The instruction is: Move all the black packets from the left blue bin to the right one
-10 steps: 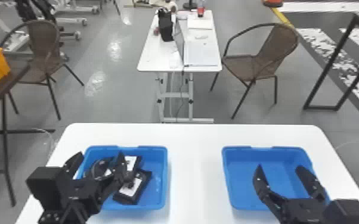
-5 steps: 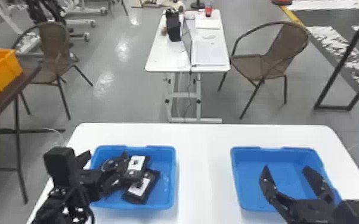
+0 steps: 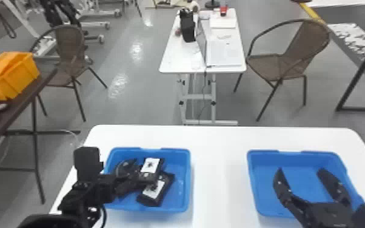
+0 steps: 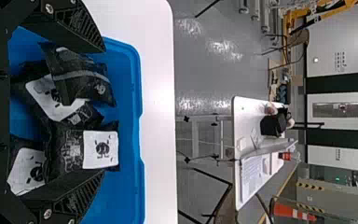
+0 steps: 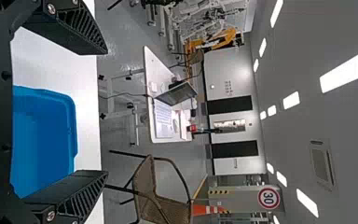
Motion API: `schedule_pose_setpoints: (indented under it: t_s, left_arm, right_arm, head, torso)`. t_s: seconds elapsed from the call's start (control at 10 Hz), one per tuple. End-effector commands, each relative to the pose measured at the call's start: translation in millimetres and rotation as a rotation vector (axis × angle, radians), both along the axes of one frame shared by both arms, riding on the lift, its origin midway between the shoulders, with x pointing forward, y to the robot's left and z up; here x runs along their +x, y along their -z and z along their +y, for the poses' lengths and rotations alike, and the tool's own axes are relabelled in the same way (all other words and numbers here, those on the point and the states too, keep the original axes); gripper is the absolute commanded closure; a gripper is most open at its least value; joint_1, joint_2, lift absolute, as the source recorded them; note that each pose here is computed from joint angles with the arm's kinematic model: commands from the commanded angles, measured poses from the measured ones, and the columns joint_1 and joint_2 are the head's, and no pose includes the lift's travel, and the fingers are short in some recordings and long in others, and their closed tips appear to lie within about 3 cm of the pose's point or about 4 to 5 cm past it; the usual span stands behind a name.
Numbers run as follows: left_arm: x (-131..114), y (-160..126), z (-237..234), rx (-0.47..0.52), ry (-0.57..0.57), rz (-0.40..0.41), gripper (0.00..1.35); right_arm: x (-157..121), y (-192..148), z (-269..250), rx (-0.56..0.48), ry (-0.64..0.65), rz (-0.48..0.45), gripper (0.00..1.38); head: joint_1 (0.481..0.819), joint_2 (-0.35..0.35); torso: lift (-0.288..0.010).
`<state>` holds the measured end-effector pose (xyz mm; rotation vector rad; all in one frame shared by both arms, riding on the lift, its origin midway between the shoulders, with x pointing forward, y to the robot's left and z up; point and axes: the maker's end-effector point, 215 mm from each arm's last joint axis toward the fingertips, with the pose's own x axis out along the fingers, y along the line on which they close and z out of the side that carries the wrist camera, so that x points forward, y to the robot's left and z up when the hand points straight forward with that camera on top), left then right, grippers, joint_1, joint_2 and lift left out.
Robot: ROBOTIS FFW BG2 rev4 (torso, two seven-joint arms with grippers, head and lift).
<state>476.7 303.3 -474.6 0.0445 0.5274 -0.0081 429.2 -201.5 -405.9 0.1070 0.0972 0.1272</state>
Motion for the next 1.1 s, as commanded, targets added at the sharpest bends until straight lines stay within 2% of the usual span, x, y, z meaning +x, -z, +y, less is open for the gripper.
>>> schedule_pose_setpoints:
  t_s: [0.0,0.3,0.5,0.7,1.0]
  left_arm:
    - [3,9,17,0.045,-0.028,0.031,0.12]
    - [14,30,49,0.143,0.004,0.118,0.12]
    - [19,55,52,0.173,0.037,0.187,0.12]
    - [29,64,49,0.231,0.072,0.217,0.12]
    - [41,79,44,0.255,0.141,0.247,0.12]
  right_arm:
    - [3,1,2,0.002,-0.006,0.003,0.10]
    - [5,3,5,0.011,-0.018,0.006,0.10]
    - [6,4,6,0.018,-0.023,0.008,0.10]
    - [9,3,7,0.022,-0.030,0.004,0.10]
    - [9,6,9,0.035,-0.037,0.011,0.10]
  head:
    - [0.695,0.118]
    - [0.695,0.160]
    - [0.695,0.183]
    - [0.695,0.187]
    - [0.695,0.176]
  torso:
    - [0.000]
    - [0.000]
    - [0.000]
    - [0.000]
    - [0.000]
